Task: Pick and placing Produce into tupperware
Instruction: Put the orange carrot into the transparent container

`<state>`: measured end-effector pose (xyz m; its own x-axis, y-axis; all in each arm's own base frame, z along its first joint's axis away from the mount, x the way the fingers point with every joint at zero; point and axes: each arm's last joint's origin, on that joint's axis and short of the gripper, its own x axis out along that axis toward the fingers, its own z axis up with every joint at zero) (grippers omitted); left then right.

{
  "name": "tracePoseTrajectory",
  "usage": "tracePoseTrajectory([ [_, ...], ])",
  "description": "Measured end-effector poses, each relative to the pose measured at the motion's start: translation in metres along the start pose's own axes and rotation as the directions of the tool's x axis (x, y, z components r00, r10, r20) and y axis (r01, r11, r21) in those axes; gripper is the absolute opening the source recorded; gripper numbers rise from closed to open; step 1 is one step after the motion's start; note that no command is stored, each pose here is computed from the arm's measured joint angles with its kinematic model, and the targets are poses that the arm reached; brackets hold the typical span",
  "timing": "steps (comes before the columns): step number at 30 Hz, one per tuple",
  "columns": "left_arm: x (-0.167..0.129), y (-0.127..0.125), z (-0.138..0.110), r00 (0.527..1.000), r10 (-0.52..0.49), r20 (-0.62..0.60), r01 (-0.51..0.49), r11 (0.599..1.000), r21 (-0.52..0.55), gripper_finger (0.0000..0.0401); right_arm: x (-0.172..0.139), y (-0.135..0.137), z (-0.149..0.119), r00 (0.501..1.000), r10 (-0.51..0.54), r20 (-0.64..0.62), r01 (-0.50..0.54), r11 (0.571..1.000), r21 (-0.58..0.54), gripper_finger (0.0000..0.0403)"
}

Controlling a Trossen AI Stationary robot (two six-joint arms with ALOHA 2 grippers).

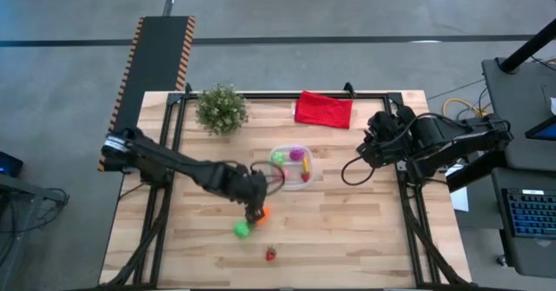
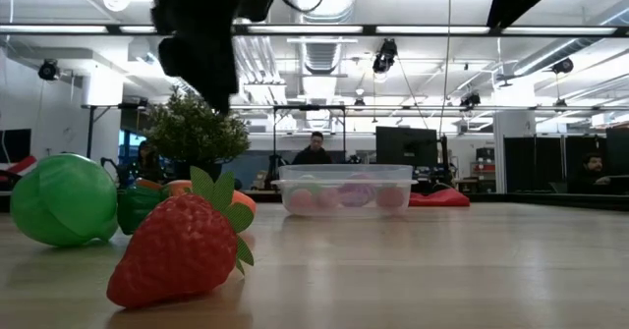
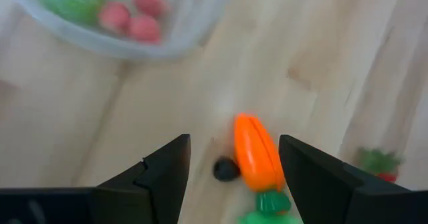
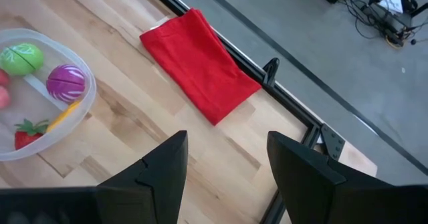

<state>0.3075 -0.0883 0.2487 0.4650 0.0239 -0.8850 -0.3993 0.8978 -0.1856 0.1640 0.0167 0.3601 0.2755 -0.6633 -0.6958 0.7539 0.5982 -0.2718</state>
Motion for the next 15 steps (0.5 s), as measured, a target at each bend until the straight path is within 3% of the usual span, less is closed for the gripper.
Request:
tracePoseTrajectory([
  [6,0.034,-0.021,-0.026,0.994,0.059,-0.091,-0.053,0.996,0.074,0.0214,0.0,-0.001,0.0,1.0,0.003,0.0,-0.003,1.0,0.0,0.0199],
  [10,0.053,-0.03,-0.036,0.988,0.118,-0.1,-0.116,0.993,0.024,0.0214,0.001,0.0,-0.002,1.0,0.003,-0.006,-0.003,1.0,-0.003,0.0199],
  [15,0.059,-0.034,-0.033,0.987,0.109,-0.117,-0.125,0.983,-0.135,0.0214,0.003,0.001,-0.004,1.0,-0.003,-0.012,0.003,1.0,-0.012,0.0199],
])
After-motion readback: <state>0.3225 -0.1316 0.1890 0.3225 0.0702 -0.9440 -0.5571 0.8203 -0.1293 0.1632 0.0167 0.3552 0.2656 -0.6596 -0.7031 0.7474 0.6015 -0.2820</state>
